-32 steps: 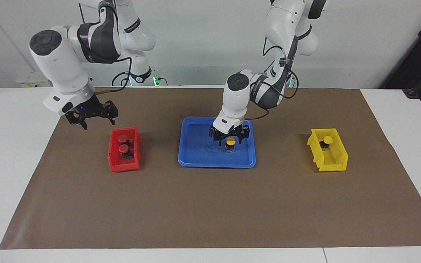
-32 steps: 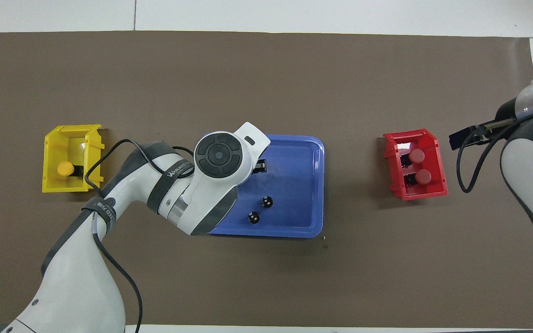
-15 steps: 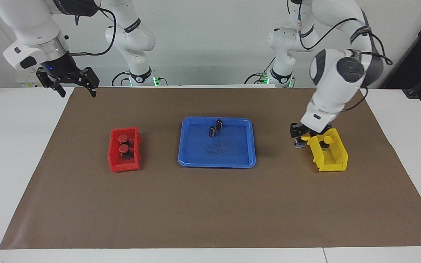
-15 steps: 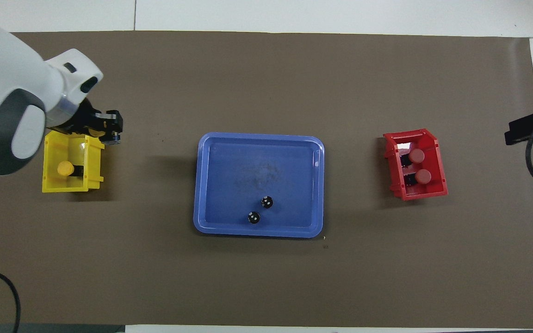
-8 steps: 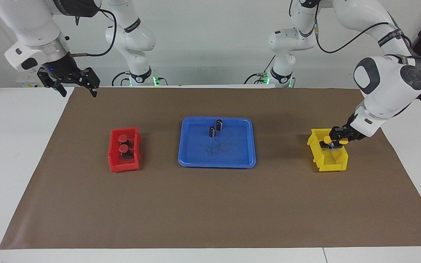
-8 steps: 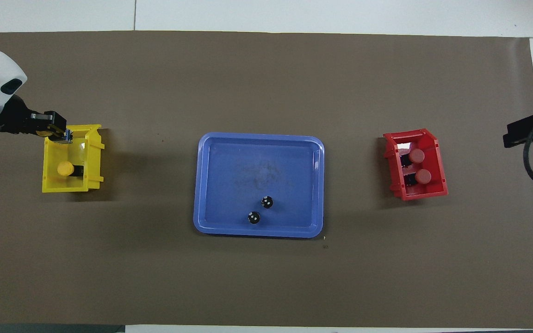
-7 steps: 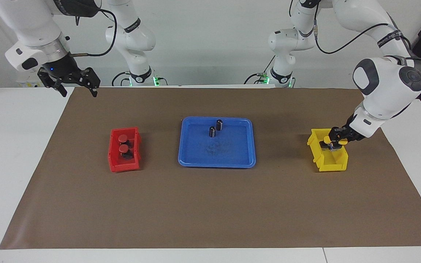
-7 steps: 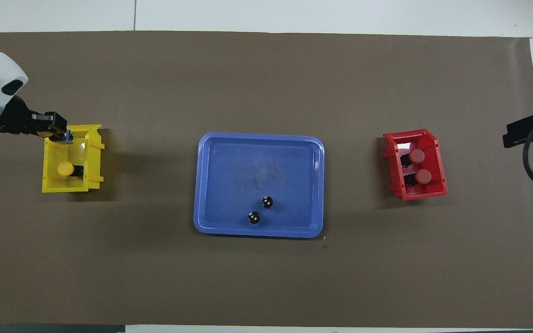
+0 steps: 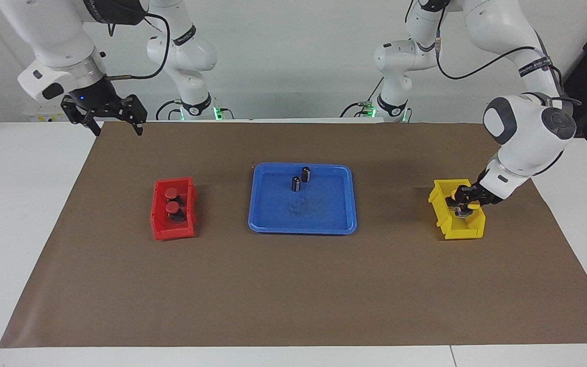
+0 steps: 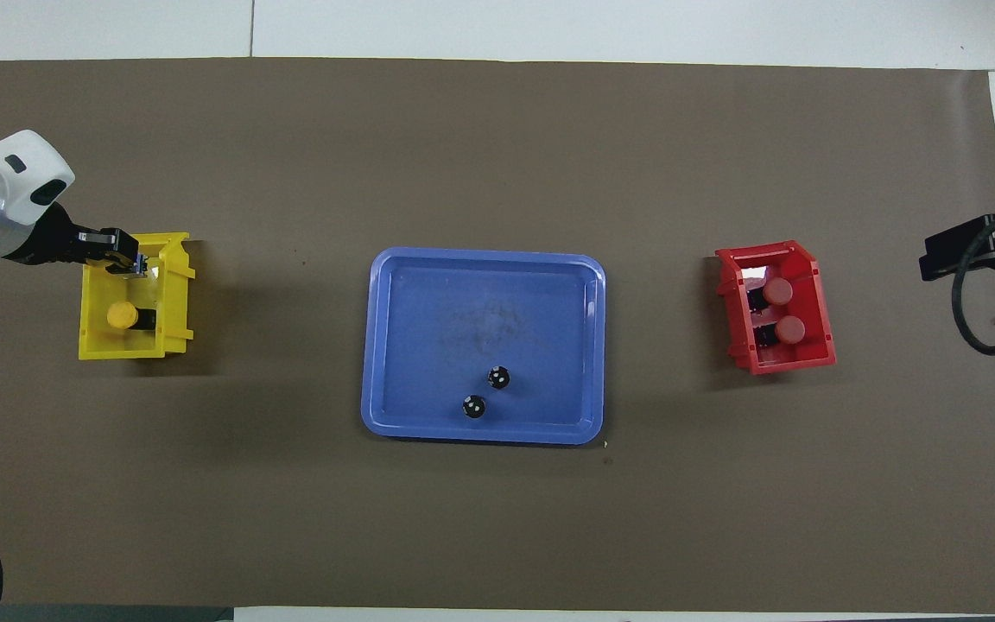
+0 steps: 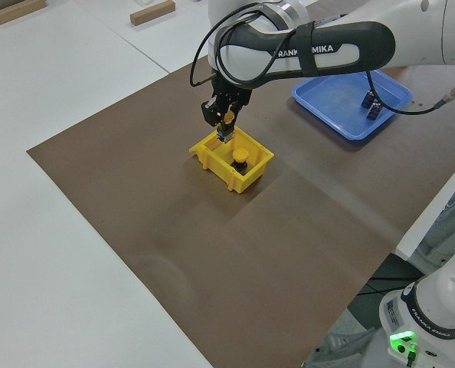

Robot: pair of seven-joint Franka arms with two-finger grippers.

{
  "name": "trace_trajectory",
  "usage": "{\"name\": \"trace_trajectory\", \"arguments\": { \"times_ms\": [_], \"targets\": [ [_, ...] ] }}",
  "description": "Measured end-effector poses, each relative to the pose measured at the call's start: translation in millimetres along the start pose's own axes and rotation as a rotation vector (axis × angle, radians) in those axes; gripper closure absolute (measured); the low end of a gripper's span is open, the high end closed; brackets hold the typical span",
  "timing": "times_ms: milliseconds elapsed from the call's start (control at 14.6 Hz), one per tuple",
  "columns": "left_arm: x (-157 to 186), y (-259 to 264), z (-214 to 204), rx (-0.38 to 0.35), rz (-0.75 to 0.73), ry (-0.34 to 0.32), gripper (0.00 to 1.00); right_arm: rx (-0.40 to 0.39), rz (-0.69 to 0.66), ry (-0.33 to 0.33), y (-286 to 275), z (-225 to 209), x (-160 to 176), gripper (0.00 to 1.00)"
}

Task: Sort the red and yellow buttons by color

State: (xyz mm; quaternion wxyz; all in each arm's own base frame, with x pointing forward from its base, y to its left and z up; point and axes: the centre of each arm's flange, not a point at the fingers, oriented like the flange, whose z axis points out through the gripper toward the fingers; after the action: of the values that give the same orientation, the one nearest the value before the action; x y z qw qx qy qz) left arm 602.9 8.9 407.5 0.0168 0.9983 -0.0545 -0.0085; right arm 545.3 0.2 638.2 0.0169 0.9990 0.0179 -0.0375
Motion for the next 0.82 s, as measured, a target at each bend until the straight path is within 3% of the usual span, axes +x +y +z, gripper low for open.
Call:
{"name": "trace_trajectory", "arguments": {
  "times_ms": [480, 823],
  "targets": [
    [-5.1, -11.5, 39.7, 0.007, -0.02, 0.036, 0.63, -0.001, -0.009, -0.002, -5.7, 0.8, -0.3, 0.0],
    [-3.1, -11.8, 44.5, 0.01, -0.02, 0.057, 0.63, -0.001, -0.009, -0.002, -5.5, 0.9, -0.3, 0.0]
  ]
}}
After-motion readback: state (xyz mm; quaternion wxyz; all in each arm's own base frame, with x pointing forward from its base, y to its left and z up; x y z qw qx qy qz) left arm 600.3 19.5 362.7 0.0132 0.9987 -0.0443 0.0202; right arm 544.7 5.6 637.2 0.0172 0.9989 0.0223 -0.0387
